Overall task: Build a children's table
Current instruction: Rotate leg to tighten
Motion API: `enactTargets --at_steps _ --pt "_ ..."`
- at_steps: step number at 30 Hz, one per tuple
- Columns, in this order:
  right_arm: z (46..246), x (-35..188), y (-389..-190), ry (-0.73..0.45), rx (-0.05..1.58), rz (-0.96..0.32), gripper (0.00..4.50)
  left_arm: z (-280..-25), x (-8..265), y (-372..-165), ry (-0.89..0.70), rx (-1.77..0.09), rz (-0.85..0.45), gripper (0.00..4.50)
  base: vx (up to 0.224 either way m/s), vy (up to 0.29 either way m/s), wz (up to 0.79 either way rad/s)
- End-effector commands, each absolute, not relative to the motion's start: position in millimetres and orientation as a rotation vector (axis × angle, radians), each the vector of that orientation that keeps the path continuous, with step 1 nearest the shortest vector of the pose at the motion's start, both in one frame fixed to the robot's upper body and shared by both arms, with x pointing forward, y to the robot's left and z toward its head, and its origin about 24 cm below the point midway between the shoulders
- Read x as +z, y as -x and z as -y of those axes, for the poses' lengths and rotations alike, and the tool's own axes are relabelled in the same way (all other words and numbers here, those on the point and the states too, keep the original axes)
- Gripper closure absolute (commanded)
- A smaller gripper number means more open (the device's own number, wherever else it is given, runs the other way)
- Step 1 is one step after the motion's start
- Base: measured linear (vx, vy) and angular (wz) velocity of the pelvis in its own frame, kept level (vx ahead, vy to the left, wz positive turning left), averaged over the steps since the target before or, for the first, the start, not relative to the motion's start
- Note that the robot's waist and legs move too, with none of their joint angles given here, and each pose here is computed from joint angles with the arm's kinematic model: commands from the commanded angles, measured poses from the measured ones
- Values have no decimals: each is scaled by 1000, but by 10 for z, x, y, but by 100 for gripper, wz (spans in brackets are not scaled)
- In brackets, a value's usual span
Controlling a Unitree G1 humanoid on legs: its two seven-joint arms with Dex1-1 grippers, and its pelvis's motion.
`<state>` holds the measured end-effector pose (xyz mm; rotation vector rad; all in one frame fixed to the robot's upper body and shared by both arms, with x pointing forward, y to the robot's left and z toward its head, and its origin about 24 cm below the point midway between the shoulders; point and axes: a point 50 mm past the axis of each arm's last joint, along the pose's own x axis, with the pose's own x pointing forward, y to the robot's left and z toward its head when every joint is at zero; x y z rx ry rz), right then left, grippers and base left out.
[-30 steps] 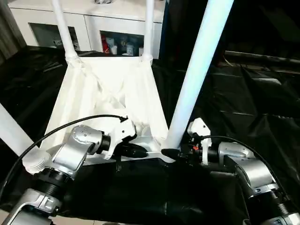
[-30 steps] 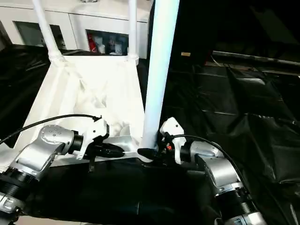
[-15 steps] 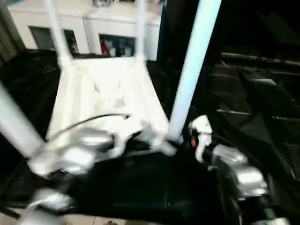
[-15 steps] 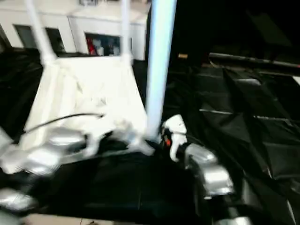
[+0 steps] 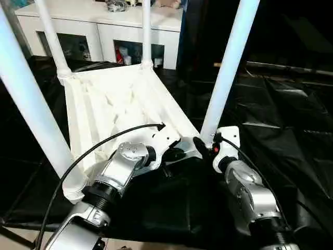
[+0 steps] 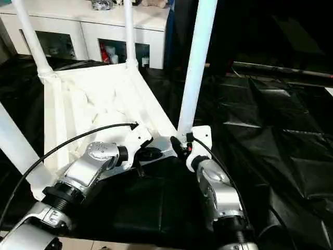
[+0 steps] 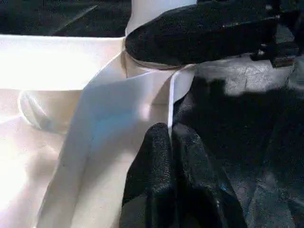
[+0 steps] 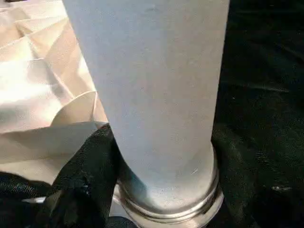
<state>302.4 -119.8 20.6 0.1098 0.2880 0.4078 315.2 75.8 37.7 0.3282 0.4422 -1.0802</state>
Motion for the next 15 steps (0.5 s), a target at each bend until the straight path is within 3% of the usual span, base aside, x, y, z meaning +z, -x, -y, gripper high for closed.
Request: enactTargets --at_steps 1,5,9,15 --pt "936 304 -2983 -104 664 -259 117 -741 212 -3024 -351 -1164 -523 450 0 0 0" --pt "1039 367 -2941 -60 802 -263 104 -892 205 -2983 -359 -1220 -543 450 0 0 0" --pt "1239 428 -2860 33 985 -298 57 -1103 231 -2897 -344 -1340 -562 450 57 -33 -1" --pt "1394 460 -2801 88 1120 -339 57 -1242 325 -2830 -299 -1451 -549 450 9 -5 0"
